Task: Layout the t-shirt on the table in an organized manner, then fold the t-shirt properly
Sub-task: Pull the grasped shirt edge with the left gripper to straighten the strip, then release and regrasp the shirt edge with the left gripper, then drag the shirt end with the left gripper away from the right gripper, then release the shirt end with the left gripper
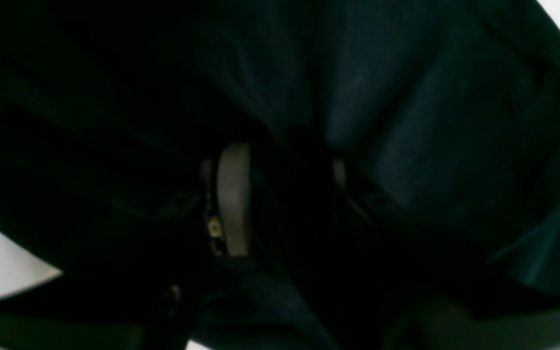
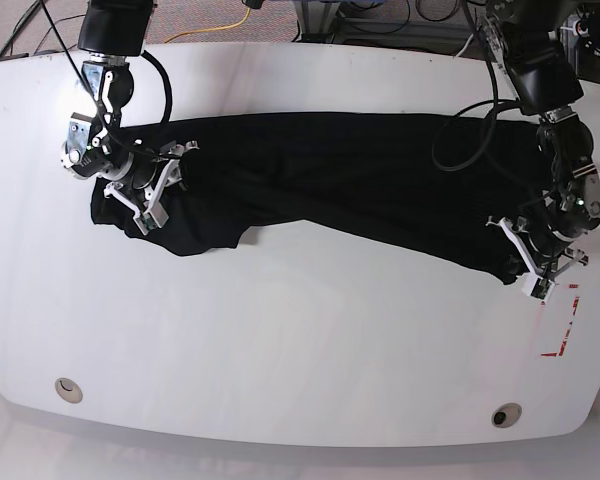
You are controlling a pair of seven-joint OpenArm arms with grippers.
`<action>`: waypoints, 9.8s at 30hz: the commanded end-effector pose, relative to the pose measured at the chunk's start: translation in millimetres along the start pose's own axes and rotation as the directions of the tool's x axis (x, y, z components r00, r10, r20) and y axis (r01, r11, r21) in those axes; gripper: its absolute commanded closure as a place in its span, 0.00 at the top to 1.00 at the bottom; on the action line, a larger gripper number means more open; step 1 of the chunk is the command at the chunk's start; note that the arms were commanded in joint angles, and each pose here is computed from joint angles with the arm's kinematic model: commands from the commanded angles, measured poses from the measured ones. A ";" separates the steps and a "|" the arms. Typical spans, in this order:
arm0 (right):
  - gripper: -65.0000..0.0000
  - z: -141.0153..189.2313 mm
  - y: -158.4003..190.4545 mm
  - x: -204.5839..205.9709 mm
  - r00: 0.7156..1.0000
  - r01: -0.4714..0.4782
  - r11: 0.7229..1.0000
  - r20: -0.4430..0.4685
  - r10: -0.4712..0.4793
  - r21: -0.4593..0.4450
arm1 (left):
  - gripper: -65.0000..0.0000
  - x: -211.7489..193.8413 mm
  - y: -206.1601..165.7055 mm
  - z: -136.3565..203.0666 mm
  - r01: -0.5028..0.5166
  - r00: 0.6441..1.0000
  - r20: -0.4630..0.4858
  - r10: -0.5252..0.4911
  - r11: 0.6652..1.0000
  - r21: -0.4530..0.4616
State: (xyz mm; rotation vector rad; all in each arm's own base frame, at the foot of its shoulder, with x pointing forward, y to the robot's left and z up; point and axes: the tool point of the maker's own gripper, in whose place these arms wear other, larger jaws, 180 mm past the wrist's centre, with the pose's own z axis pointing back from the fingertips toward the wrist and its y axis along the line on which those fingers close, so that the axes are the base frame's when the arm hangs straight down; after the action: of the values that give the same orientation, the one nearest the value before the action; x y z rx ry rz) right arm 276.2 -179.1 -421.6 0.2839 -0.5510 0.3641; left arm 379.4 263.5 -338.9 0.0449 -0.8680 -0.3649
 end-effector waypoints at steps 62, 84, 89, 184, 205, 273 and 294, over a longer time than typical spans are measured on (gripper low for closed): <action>0.30 -1.4 0.6 -0.2 1.000 -0.007 1.000 -0.017 0.007 -0.009 | 0.00 15.3 -36.6 99.8 0.261 0.942 0.213 -0.260 0.965 0.027; 0.30 -3.0 3.8 0.1 1.000 -0.004 1.000 -0.016 0.004 -0.002 | 0.06 11.7 -8.1 111.0 0.263 0.944 0.182 -0.276 0.960 0.094; 0.30 -3.0 3.8 0.1 1.000 -0.004 1.000 -0.016 0.004 -0.002 | 0.31 12.0 -8.6 111.1 0.260 0.944 0.185 -0.273 0.961 0.091; 0.30 -4.7 6.8 2.6 1.000 0.006 1.000 -0.006 -0.006 0.004 | 0.14 -89.9 7.1 -21.4 -0.177 0.974 -0.157 0.161 0.980 -0.094; 0.30 -4.7 6.6 2.4 1.000 0.005 1.000 -0.007 -0.005 0.003 | 0.01 -42.7 23.6 -5.1 -0.001 0.997 -0.071 0.000 1.000 -0.017; 0.30 -5.9 9.1 2.9 1.000 0.005 1.000 -0.006 -0.005 0.009 | 0.58 -122.1 -10.4 107.1 0.212 0.943 -0.266 -0.199 0.977 0.023; 0.30 -4.9 7.0 2.5 1.000 0.004 1.000 -0.007 -0.004 0.004 | 0.71 -141.6 27.4 109.1 0.113 0.950 -0.303 -0.074 0.987 0.114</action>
State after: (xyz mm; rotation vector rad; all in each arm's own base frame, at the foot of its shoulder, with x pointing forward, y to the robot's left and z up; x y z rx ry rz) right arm 278.7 -160.4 -422.2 0.3264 -0.5683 0.3511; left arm 213.8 329.3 -391.4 0.1838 -0.5457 -0.3895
